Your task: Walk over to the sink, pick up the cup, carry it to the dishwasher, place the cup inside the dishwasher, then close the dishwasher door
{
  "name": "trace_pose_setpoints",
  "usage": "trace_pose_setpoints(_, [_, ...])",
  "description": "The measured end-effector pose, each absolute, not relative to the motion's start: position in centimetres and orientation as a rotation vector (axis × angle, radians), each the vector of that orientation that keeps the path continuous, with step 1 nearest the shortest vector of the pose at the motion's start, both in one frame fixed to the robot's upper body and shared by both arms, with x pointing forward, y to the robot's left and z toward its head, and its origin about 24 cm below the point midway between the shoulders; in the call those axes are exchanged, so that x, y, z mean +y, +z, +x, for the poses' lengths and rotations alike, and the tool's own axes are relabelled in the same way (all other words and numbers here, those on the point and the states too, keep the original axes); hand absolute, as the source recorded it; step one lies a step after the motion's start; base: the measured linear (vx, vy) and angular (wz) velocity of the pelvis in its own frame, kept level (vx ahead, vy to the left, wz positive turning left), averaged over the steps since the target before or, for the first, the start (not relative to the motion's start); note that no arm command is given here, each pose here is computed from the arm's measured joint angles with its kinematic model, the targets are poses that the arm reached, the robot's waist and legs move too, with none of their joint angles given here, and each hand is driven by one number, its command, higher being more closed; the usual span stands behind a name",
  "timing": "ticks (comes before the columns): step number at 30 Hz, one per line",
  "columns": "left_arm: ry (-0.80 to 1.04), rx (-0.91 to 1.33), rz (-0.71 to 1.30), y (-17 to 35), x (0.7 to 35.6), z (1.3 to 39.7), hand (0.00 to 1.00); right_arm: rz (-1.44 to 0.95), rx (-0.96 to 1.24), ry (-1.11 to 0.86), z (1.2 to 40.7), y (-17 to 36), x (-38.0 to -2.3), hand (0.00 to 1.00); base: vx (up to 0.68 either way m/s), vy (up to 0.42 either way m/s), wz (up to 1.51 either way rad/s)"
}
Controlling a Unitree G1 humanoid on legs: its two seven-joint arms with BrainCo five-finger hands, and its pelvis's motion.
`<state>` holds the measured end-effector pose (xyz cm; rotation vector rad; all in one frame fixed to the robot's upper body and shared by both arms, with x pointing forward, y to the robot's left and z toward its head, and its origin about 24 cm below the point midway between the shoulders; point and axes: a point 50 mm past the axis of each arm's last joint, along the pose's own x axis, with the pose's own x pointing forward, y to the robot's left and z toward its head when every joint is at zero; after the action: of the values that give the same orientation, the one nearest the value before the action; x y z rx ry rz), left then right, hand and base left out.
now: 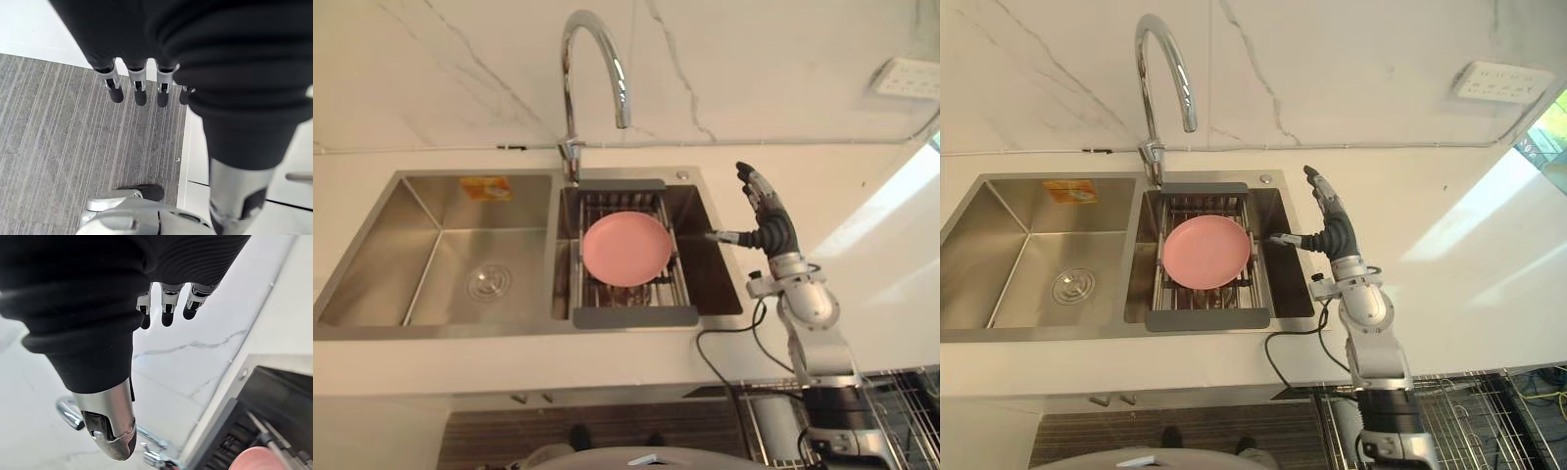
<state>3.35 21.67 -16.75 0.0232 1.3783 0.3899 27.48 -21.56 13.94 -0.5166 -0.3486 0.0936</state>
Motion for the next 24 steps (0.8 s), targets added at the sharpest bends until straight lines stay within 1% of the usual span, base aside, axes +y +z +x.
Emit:
trace_pose_setpoints(2, [0.393,1.377,0.023,-16.7,21.8,3.4,0.0,-0.578,-0.265,0.127,27.9,13.0,-21.9,0.0,-0.01,-0.079,-0.11])
trace_pose_setpoints(4, [0.432,1.365,-0.022,-16.7,22.0,3.6,0.0,-0.664,-0.17,0.175,28.3,11.8,-22.4,0.0,-0.01,-0.037,-0.02])
trace_pose_setpoints(7, [0.456,1.36,-0.058,-16.7,22.1,3.7,0.0,-0.768,-0.114,0.249,28.6,10.9,-22.3,0.0,0.0,0.0,0.0])
trace_pose_setpoints(8, [0.47,1.357,-0.065,-16.6,22.2,3.8,0.0,-0.819,-0.116,0.303,29.0,10.7,-21.7,0.0,0.0,0.0,0.0])
trace_pose_setpoints(14, [0.462,1.378,-0.031,-16.5,22.8,3.9,0.0,-0.926,-0.194,0.438,29.8,11.3,-19.4,0.0,-0.01,0.0,0.02])
trace_pose_setpoints(18, [0.458,1.382,-0.033,-16.5,22.7,3.9,0.0,-0.949,-0.215,0.482,30.1,11.1,-18.6,0.0,0.0,0.0,0.0])
trace_pose_setpoints(24, [0.434,1.381,0.006,-16.5,22.7,4.1,0.0,-1.017,-0.22,0.482,30.3,11.1,-18.4,0.0,0.0,0.0,0.0])
